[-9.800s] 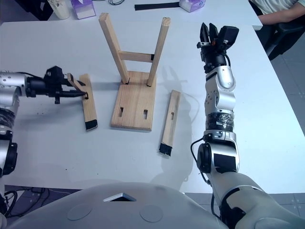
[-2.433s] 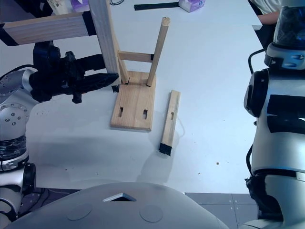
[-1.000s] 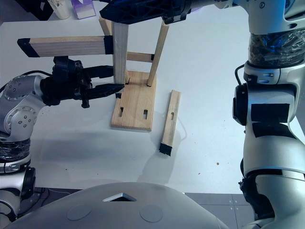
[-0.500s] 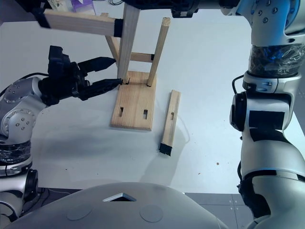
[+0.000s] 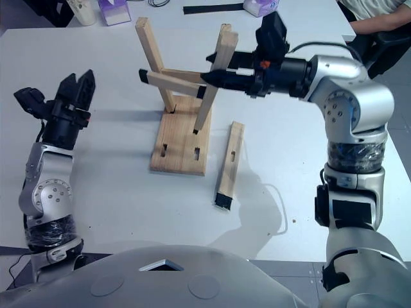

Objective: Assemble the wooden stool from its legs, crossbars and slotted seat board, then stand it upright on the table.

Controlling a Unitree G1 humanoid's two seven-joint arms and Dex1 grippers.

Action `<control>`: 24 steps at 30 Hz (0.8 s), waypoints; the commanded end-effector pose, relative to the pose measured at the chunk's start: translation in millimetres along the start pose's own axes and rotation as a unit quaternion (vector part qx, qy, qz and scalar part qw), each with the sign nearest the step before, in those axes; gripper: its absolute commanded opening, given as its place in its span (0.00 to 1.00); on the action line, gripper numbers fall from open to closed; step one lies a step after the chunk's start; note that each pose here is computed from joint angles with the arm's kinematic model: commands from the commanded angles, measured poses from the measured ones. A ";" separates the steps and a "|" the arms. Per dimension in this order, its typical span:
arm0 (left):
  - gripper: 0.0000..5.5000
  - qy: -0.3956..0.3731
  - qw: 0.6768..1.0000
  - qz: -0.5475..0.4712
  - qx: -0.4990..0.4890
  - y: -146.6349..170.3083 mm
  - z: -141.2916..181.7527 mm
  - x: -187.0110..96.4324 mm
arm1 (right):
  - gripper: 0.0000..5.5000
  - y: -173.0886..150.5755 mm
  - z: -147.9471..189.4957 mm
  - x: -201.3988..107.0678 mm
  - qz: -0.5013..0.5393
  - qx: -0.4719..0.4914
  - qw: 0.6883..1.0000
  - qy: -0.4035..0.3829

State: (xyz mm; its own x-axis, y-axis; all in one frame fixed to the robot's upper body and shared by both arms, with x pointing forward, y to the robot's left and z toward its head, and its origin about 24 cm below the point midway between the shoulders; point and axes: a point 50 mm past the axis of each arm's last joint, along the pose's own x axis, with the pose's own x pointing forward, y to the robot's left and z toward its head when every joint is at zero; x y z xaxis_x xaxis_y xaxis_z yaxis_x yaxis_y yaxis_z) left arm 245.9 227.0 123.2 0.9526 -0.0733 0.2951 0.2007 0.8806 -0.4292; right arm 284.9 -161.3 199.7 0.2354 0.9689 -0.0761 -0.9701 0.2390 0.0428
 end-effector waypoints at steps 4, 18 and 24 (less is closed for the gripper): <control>0.61 0.002 1.000 0.019 0.002 7.2 -0.3 18.7 | 0.37 13.0 -18.8 3.5 0.013 -0.002 1.000 0.024; 0.61 -0.004 0.999 0.046 -0.004 10.0 -4.2 5.2 | 0.37 27.3 -14.0 -0.5 0.077 0.018 0.996 0.048; 0.61 0.004 0.998 0.060 -0.006 12.4 -10.3 -1.0 | 0.37 17.9 -15.7 -0.1 0.058 0.019 0.997 0.055</control>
State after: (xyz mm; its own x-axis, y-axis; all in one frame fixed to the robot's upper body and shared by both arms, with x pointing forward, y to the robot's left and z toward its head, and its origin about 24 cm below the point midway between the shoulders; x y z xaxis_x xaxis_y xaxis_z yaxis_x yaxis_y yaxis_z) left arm 251.2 233.0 112.8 0.9672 0.0132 0.2537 0.1117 0.8749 -0.4713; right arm 263.3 -156.7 184.4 0.0916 0.9844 -0.1499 -0.9880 0.1086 0.1095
